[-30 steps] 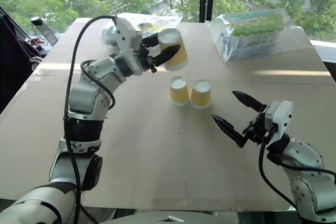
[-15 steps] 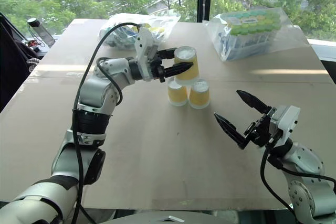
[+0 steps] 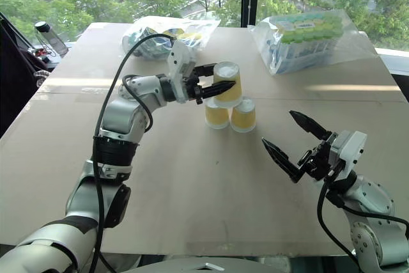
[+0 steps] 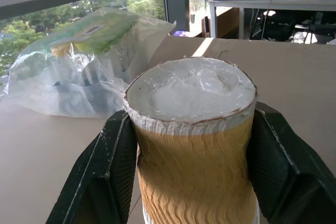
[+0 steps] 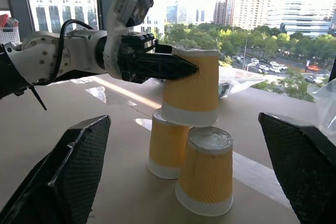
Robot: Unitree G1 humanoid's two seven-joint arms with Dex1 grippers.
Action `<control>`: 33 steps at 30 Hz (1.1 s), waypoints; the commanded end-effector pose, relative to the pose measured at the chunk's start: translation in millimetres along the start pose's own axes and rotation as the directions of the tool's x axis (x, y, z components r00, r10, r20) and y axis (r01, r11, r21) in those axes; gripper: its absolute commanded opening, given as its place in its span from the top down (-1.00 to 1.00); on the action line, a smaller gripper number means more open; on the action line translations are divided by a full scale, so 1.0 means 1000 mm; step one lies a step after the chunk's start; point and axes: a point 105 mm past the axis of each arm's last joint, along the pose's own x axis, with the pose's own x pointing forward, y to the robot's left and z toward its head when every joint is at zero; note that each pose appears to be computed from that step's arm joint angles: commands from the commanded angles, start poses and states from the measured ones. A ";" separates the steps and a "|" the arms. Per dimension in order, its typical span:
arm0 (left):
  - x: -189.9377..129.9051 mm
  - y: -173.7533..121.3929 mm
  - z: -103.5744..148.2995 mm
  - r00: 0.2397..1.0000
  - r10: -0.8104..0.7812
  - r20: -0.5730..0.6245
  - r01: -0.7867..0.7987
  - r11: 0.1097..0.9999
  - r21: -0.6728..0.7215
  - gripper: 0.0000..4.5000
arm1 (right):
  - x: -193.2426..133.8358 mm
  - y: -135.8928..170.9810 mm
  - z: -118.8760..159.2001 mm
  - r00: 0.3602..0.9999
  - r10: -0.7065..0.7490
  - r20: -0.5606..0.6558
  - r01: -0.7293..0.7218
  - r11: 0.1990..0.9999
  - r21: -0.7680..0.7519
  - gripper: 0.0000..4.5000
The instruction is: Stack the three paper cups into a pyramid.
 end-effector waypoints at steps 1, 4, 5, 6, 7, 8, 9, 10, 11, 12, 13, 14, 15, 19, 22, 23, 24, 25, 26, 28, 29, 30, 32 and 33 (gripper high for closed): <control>0.001 0.000 0.009 1.000 -0.005 0.026 0.004 0.999 0.046 -0.06 | -0.001 -0.002 0.004 1.000 -0.017 0.012 0.017 0.999 -0.032 -1.00; 0.002 0.000 0.007 1.000 -0.009 0.021 0.008 0.999 0.051 -0.06 | -0.001 -0.004 0.002 0.999 -0.032 0.002 0.032 0.999 -0.040 -1.00; 0.002 -0.001 0.007 1.000 -0.010 0.020 0.009 0.999 0.052 -0.06 | -0.001 -0.004 0.002 1.000 -0.031 0.003 0.031 0.999 -0.039 -1.00; 0.002 -0.001 0.006 1.000 -0.010 0.019 0.009 0.999 0.052 -0.06 | -0.002 -0.003 0.002 1.000 -0.029 0.004 0.029 0.999 -0.038 -1.00; 0.002 -0.001 0.006 1.000 -0.011 0.020 0.010 0.999 0.052 -0.06 | -0.002 -0.003 0.002 1.000 -0.028 0.005 0.028 0.999 -0.038 -1.00; 0.002 -0.001 0.005 1.000 -0.011 0.020 0.010 0.999 0.051 -0.06 | -0.002 -0.003 0.002 1.000 -0.026 0.006 0.027 0.999 -0.037 -1.00; 0.002 -0.001 0.005 1.000 -0.013 0.022 0.012 0.999 0.048 -0.06 | -0.002 -0.003 0.002 1.000 -0.026 0.006 0.026 0.999 -0.037 -1.00; 0.002 -0.001 0.005 1.000 -0.011 0.025 0.010 0.999 0.047 -0.06 | -0.002 -0.003 0.002 1.000 -0.025 0.007 0.025 0.999 -0.037 -1.00; 0.002 -0.001 0.006 0.999 -0.009 0.034 0.008 0.999 0.040 -0.06 | -0.002 -0.003 0.002 1.000 -0.025 0.008 0.025 0.999 -0.037 -1.00; 0.002 -0.001 0.007 0.999 -0.007 0.043 0.006 0.999 0.033 -0.06 | -0.003 -0.003 0.002 1.000 -0.023 0.009 0.023 0.999 -0.038 -1.00; 0.002 0.000 0.008 0.999 -0.001 0.050 -0.001 0.999 0.033 -0.06 | -0.003 -0.003 0.002 1.000 -0.021 0.010 0.021 0.999 -0.039 -1.00; 0.002 0.000 0.009 0.998 0.004 0.057 -0.006 1.000 0.030 -0.06 | -0.002 -0.003 0.002 1.000 -0.020 0.011 0.021 0.999 -0.039 -1.00; 0.002 0.000 0.011 0.998 0.004 0.066 -0.006 1.000 0.028 -0.46 | -0.002 -0.003 0.002 1.000 -0.020 0.012 0.020 0.999 -0.038 -1.00; 0.002 0.002 0.017 0.996 0.014 0.094 -0.018 0.999 0.036 -0.96 | -0.003 -0.002 0.001 1.000 -0.018 0.013 0.018 0.999 -0.037 -1.00; 0.001 0.004 0.020 0.995 0.019 0.097 -0.023 0.999 0.043 -0.96 | -0.003 -0.002 0.001 1.000 -0.016 0.013 0.016 0.999 -0.035 -1.00; 0.000 0.004 0.022 0.995 0.019 0.101 -0.024 0.999 0.046 -0.96 | -0.003 -0.002 0.001 1.000 -0.015 0.013 0.016 0.999 -0.034 -1.00; 0.000 0.004 0.025 0.994 0.020 0.108 -0.026 0.998 0.055 -0.96 | -0.003 -0.003 0.001 1.000 -0.015 0.013 0.016 0.999 -0.034 -1.00; -0.001 0.004 0.031 0.992 0.021 0.122 -0.029 0.997 0.068 -0.96 | -0.003 -0.003 0.001 1.000 -0.015 0.012 0.015 0.999 -0.033 -1.00; -0.002 0.004 0.038 0.990 0.018 0.142 -0.030 0.996 0.081 -0.96 | -0.004 -0.003 0.001 1.000 -0.014 0.011 0.015 0.999 -0.033 -1.00; -0.007 0.001 0.061 0.975 -0.005 0.223 -0.017 0.995 0.097 -0.96 | -0.005 -0.004 0.002 1.000 -0.013 0.013 0.013 0.999 -0.030 -1.00; -0.010 -0.001 0.071 0.965 -0.023 0.263 -0.005 0.995 0.103 -0.96 | -0.006 -0.004 0.002 1.000 -0.013 0.012 0.013 0.999 -0.030 -1.00; -0.016 -0.006 0.082 0.947 -0.057 0.317 0.026 0.995 0.101 -0.96 | -0.007 -0.004 0.001 1.000 -0.009 0.009 0.010 1.000 -0.027 -1.00; -0.036 -0.016 0.078 0.943 -0.108 0.315 0.090 0.993 0.071 -0.96 | -0.013 -0.005 -0.009 1.000 -0.015 -0.027 0.015 1.000 -0.010 -1.00; -0.047 -0.023 0.066 0.953 -0.128 0.275 0.123 0.992 0.038 -0.96 | -0.018 -0.005 -0.017 0.998 -0.018 -0.059 0.018 1.000 0.001 -1.00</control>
